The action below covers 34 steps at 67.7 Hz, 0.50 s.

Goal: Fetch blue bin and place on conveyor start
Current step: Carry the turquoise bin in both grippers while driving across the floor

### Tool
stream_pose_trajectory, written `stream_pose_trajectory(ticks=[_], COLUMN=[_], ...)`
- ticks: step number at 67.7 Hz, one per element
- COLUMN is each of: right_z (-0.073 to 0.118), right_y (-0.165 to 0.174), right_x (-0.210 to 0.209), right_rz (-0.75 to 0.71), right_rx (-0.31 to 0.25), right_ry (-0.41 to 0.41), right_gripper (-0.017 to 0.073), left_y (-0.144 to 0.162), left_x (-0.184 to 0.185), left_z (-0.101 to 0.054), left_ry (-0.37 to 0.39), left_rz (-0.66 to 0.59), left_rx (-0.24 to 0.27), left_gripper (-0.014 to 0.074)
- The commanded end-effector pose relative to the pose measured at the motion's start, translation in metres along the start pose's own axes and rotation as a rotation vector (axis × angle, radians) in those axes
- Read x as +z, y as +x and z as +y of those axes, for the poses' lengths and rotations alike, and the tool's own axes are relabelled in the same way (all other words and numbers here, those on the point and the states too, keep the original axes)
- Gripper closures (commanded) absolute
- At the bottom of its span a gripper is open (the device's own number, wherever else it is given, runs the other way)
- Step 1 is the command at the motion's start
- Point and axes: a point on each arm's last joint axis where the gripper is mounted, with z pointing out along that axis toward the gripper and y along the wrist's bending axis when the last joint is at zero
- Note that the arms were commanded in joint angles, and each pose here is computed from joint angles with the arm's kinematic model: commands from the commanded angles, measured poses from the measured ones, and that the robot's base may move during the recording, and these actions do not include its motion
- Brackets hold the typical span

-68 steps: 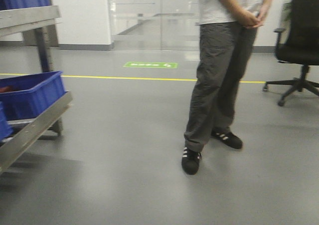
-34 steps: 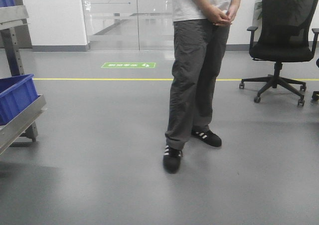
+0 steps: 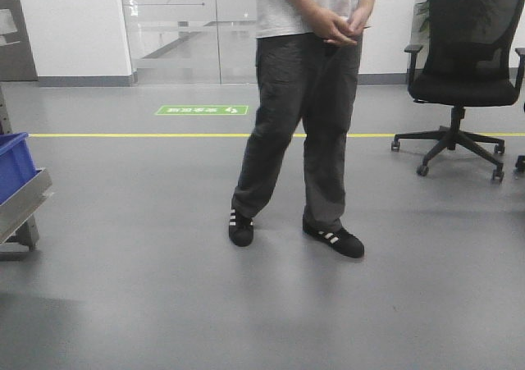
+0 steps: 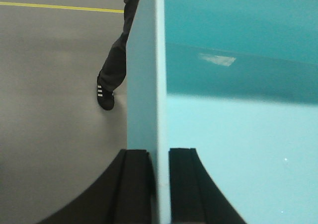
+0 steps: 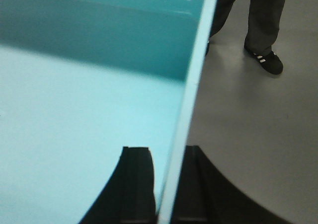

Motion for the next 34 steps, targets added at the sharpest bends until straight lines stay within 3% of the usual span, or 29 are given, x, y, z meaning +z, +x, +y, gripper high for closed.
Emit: stream_pose_trajectory(ticks=[1, 34], right_z=[0.0004, 0.0004], right_y=[-0.0050, -0.0050], right_x=[-0.0087, -0.0087], right_rz=[-0.045, -0.045], right_rx=[-0.027, -0.027], right_ry=[-0.005, -0.005], right_gripper=[0.0711, 0.0711], left_y=[-0.0099, -0.0101], left_x=[-0.0074, -0.0074], left_z=[-0.0035, -0.0027], left_ry=[0.030, 0.022], left_rz=[-0.091, -0.093], left_rx=[-0.025, -0.014], left_gripper=[0.0705, 0.0705])
